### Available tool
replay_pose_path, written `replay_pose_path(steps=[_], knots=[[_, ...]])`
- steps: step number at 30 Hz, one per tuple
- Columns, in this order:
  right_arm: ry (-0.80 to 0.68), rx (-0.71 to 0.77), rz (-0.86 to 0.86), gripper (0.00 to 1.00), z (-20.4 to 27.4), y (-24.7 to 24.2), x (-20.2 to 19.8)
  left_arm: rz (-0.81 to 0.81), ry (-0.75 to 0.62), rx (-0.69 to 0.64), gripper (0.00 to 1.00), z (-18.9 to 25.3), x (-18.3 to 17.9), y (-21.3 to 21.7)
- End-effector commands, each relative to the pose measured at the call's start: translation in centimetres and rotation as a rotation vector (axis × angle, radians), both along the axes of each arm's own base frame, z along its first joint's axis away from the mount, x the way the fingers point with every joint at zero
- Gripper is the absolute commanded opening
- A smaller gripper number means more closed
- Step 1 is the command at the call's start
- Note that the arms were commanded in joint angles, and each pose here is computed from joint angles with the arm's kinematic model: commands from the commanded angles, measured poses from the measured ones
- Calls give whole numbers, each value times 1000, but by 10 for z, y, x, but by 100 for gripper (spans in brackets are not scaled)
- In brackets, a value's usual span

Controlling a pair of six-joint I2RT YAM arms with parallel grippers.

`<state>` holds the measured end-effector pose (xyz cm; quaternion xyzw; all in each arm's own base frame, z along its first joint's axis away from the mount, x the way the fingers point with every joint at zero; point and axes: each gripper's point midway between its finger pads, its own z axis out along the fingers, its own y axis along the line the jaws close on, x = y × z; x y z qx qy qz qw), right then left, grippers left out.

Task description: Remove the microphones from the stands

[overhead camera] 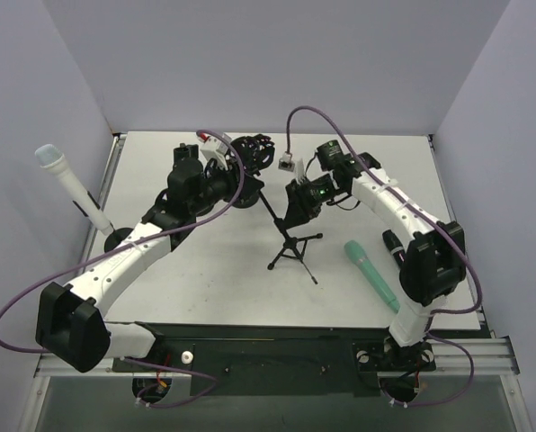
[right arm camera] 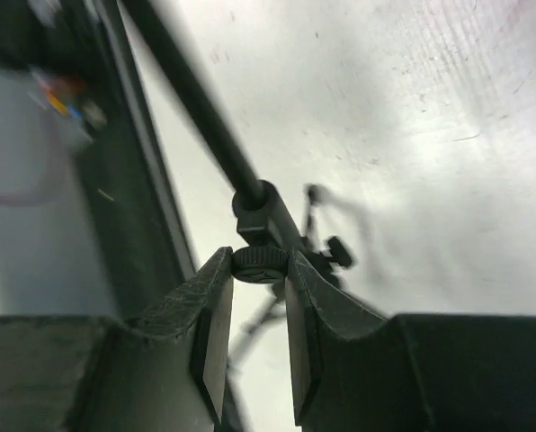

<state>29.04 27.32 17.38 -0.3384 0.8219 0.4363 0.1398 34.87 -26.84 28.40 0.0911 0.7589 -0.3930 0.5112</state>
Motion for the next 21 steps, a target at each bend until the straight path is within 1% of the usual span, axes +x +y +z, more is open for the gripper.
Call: replay_pose_path(steps=[1,3,4,5,6,7,8,9,10,11,12,13,14,15,16,17,18,19,20,21], knots=[[-562,-191,537,0,-11,-42,-38,-27,-89,-34,0,25,-4,2],[-713,-217,604,0,-21,-43,-29,-37,-90,-34,0,26,-5,1],[-834,-231,626,0,-17,-36,-14,-38,-90,-34,0,26,-5,1],[-900,-236,631,0,-16,-36,-11,-40,-88,-34,0,26,-5,1],[-1022,-239,627,0,-11,-27,4,-41,-86,-32,0,24,-5,0],[-1095,-232,615,0,-8,-25,5,-44,-85,-33,0,24,-6,0],[-1231,-217,588,0,5,-14,22,-46,-86,-35,0,25,-5,-1],[-1281,-208,596,0,2,-13,16,-47,-82,-36,0,24,-6,-1],[-1445,-218,584,0,20,-5,32,-46,-81,-37,0,24,-5,-1],[-1473,-222,618,0,7,-6,21,-49,-83,-39,0,25,-5,-2],[-1670,-216,578,0,38,3,35,-49,-81,-40,0,24,-4,-2],[-1692,-207,607,0,22,3,27,-53,-83,-44,0,25,-4,-3],[-1836,-196,592,0,42,10,32,-53,-80,-46,0,25,-4,-4],[-1906,-176,585,0,40,12,28,-57,-82,-49,0,25,-4,-5],[-1924,-174,601,0,30,10,22,-60,-83,-52,0,26,-4,-5],[-1983,-164,572,3,40,12,23,-63,-84,-56,0,27,-3,-6],[-1988,-165,574,15,34,9,18,-63,-85,-58,0,28,-2,-7],[-1981,-185,581,21,30,5,18,-63,-91,-61,0,30,-2,-7],[-1976,-196,586,38,31,1,14,-66,-97,-65,0,33,-2,-7],[-1915,-229,611,42,19,-7,12,-65,-101,-65,0,35,-1,-7]])
